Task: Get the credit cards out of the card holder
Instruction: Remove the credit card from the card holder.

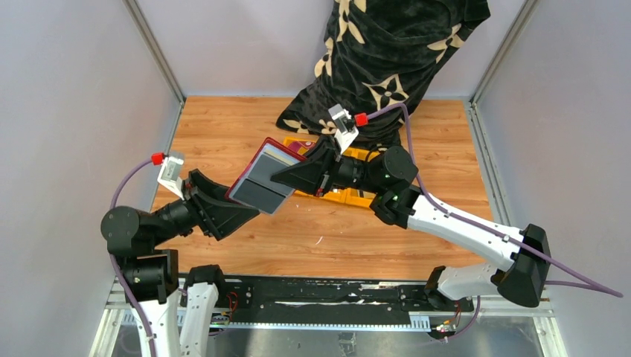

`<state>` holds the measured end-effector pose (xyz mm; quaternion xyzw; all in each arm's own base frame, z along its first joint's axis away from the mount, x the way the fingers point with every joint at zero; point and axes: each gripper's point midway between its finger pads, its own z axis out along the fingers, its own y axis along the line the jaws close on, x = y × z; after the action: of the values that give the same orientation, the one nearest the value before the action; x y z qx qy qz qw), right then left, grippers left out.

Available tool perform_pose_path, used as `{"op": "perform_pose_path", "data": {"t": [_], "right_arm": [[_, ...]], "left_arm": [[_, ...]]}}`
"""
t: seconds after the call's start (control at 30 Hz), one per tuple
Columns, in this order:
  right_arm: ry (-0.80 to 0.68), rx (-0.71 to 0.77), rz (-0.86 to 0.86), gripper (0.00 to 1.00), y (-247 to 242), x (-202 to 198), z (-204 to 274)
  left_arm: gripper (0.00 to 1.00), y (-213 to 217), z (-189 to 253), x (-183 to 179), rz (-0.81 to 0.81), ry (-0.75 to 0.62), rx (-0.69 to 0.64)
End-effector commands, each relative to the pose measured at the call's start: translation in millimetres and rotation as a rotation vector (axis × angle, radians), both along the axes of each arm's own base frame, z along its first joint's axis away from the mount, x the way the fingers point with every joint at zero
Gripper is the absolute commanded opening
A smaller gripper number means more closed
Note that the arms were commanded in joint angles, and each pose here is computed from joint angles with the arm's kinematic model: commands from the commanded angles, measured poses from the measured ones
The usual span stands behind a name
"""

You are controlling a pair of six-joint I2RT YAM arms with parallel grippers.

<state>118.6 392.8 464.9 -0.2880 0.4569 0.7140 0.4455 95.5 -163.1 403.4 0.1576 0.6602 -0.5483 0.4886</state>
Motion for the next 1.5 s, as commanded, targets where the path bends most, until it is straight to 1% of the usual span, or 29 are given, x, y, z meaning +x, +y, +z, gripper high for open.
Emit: {"op": "perform_pose_path", "data": {"t": [0.0, 0.07, 0.13, 0.2, 0.27, 0.3, 0.33, 0.43, 0.53, 0.6, 0.7, 0.73, 0.77, 0.83, 0.93, 1.03, 1.07, 1.2, 1.27, 1.3, 1.33, 1.4, 1.43, 1.47], "right_arm": [[0.034, 0.212, -0.053, 0.0, -17, 6, 36], [0.051, 0.233, -0.089, 0.0, -18, 10, 33], [0.06, 0.265, -0.117, 0.0, -18, 11, 31], [0.071, 0.291, -0.124, 0.0, -16, 9, 28], [0.077, 0.308, -0.127, 0.0, -13, 7, 24], [0.074, 0.313, -0.133, 0.0, -13, 6, 21], [0.074, 0.316, -0.141, 0.0, -12, 6, 19], [0.065, 0.309, -0.166, 0.0, -12, 7, 13], [0.059, 0.307, -0.195, 0.0, -13, 10, 12], [0.061, 0.322, -0.207, 0.0, -15, 11, 15], [0.074, 0.354, -0.221, 0.0, -15, 12, 17], [0.082, 0.364, -0.223, 0.0, -14, 13, 17], [0.088, 0.376, -0.225, 0.0, -13, 13, 17], [0.107, 0.398, -0.224, 0.0, -11, 12, 17], [0.131, 0.416, -0.215, 0.0, -6, 11, 14], [0.152, 0.424, -0.215, 0.0, -2, 11, 11], [0.161, 0.43, -0.214, 0.0, -2, 12, 9], [0.201, 0.439, -0.217, 0.0, 0, 16, 0], [0.221, 0.454, -0.241, 0.0, -2, 21, -1], [0.225, 0.448, -0.243, 0.02, -1, 22, -3], [0.223, 0.438, -0.245, 0.1, -1, 21, -5], [0.208, 0.406, -0.256, 0.27, -4, 22, -13], [0.209, 0.389, -0.271, 0.36, -7, 26, -19], [0.166, 0.37, -0.231, 0.43, -12, 19, -19]], "left_arm": [[0.67, -5, 39, -23, -0.014, -0.106, -0.105], [0.57, -4, 39, -21, -0.007, -0.107, -0.107], [0.44, -1, 34, -13, 0.032, -0.083, -0.104], [0.27, 5, 27, 1, 0.126, -0.063, -0.09], [0.13, 17, 21, 17, 0.256, -0.05, -0.078], [0.08, 23, 18, 24, 0.309, -0.042, -0.077], [0.07, 27, 16, 29, 0.346, -0.031, -0.083], [0.07, 32, 8, 39, 0.383, 0.021, -0.106], [0.13, 26, 6, 37, 0.329, 0.052, -0.14], [0.21, 22, 6, 33, 0.29, 0.063, -0.167], [0.46, 16, 15, 27, 0.223, 0.048, -0.215], [0.53, 15, 17, 26, 0.206, 0.051, -0.227], [0.56, 14, 18, 26, 0.196, 0.058, -0.241], [0.58, 14, 16, 28, 0.197, 0.059, -0.246], [0.5, 16, 14, 31, 0.207, 0.064, -0.252], [0.35, 16, 17, 31, 0.202, 0.068, -0.28], [0.32, 16, 20, 30, 0.2, 0.055, -0.286], [0.23, 14, 29, 22, 0.187, 0.02, -0.282], [0.16, 13, 31, 19, 0.184, -0.006, -0.27], [0.13, 14, 31, 20, 0.187, -0.015, -0.261], [0.09, 14, 31, 20, 0.198, -0.034, -0.245], [0.01, 20, 19, 29, 0.269, -0.003, -0.181], [0.0, 23, 20, 31, 0.303, -0.05, -0.13], [0.0, 26, 14, 34, 0.328, -0.056, -0.078]]}}
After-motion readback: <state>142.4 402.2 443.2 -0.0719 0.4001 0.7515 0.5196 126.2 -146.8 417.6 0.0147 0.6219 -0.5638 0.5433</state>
